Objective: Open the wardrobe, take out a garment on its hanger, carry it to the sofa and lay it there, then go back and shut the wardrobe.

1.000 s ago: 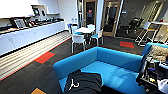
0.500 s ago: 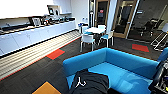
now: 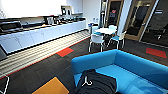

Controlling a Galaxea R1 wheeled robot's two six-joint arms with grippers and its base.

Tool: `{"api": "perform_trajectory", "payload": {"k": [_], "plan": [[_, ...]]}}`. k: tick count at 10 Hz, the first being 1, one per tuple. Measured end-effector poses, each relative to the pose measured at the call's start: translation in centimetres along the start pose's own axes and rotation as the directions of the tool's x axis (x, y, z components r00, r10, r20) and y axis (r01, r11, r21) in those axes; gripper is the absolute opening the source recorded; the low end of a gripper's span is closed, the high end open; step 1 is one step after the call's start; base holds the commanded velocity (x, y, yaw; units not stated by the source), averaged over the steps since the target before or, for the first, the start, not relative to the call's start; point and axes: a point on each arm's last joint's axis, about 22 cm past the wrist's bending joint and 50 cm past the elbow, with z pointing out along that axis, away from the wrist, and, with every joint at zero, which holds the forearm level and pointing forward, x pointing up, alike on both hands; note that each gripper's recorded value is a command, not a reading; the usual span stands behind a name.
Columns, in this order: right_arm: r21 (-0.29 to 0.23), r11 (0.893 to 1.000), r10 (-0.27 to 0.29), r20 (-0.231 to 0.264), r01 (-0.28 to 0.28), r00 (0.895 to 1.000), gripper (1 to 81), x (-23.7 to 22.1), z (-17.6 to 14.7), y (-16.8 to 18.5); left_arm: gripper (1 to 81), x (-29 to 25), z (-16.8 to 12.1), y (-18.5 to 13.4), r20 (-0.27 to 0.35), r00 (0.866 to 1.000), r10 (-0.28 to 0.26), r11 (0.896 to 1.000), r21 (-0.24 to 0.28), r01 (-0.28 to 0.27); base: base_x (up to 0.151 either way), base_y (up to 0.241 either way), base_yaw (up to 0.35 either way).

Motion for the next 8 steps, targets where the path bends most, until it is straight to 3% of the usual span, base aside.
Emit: {"api": "perform_trajectory", "payload": {"k": [8], "plan": [[0.005,1.000,-0.001,-0.006,0.001,1.000,81.1,0.50,0.11,-0.37,81.1,-0.14,0.41,0.65,0.003,1.000,0.004,1.000,-0.003,-0.004,0.000,0.000,0.294]]}}
